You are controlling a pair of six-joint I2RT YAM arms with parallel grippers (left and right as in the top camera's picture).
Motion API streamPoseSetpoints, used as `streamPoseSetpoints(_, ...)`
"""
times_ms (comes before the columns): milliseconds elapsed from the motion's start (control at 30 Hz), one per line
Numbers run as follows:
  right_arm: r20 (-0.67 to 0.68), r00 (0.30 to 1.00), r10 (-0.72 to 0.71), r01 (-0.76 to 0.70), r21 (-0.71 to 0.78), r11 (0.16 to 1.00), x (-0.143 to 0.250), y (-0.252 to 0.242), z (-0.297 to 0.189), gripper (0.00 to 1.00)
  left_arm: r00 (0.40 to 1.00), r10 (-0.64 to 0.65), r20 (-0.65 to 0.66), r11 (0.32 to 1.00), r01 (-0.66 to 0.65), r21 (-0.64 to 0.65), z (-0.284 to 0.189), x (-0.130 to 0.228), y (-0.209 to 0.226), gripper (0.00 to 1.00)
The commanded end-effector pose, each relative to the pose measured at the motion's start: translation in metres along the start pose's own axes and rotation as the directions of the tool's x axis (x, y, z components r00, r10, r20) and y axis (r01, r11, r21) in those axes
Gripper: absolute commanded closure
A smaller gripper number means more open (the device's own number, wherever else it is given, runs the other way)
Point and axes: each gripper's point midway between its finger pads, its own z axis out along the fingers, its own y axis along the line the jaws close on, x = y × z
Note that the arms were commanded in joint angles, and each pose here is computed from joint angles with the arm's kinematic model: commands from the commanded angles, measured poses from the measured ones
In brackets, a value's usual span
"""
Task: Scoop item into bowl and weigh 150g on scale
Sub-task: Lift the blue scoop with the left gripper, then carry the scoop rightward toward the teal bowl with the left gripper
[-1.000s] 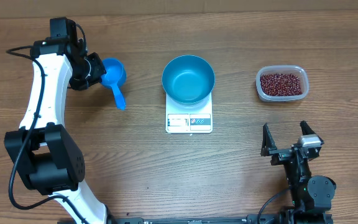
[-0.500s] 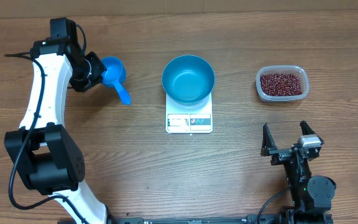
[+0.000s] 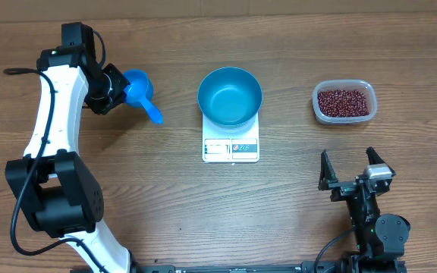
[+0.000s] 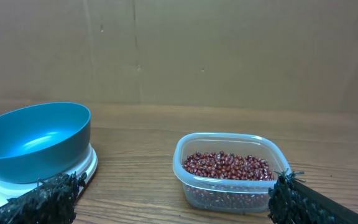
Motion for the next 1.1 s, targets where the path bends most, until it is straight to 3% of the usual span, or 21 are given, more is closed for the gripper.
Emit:
streamPoseSetpoints(0, 0.000, 1.000, -0.004, 0.004, -0.008, 1.000, 0.0027, 0.0017, 0.0004, 0.00, 1.000, -0.008, 0.026, 0.999, 0.007, 0.036, -0.0142, -0.0040, -0.0097, 0.96)
streamPoseSetpoints(700, 0.000, 1.000, -0.004, 0.004, -0.008, 1.000, 0.0027, 0.0017, 0.0004, 0.00, 1.000, -0.010, 0.027, 0.999, 0.009, 0.036, -0.0142, -0.0042, -0.0098, 0.96)
streamPoseSetpoints(1067, 0.000, 1.000, -0.004, 0.004, -0.008, 1.000, 0.0027, 0.0017, 0.0004, 0.00, 0.995, -0.100, 0.020, 0.994, 0.099, 0.035, -0.0142, -0.0033, -0.0091, 0.96)
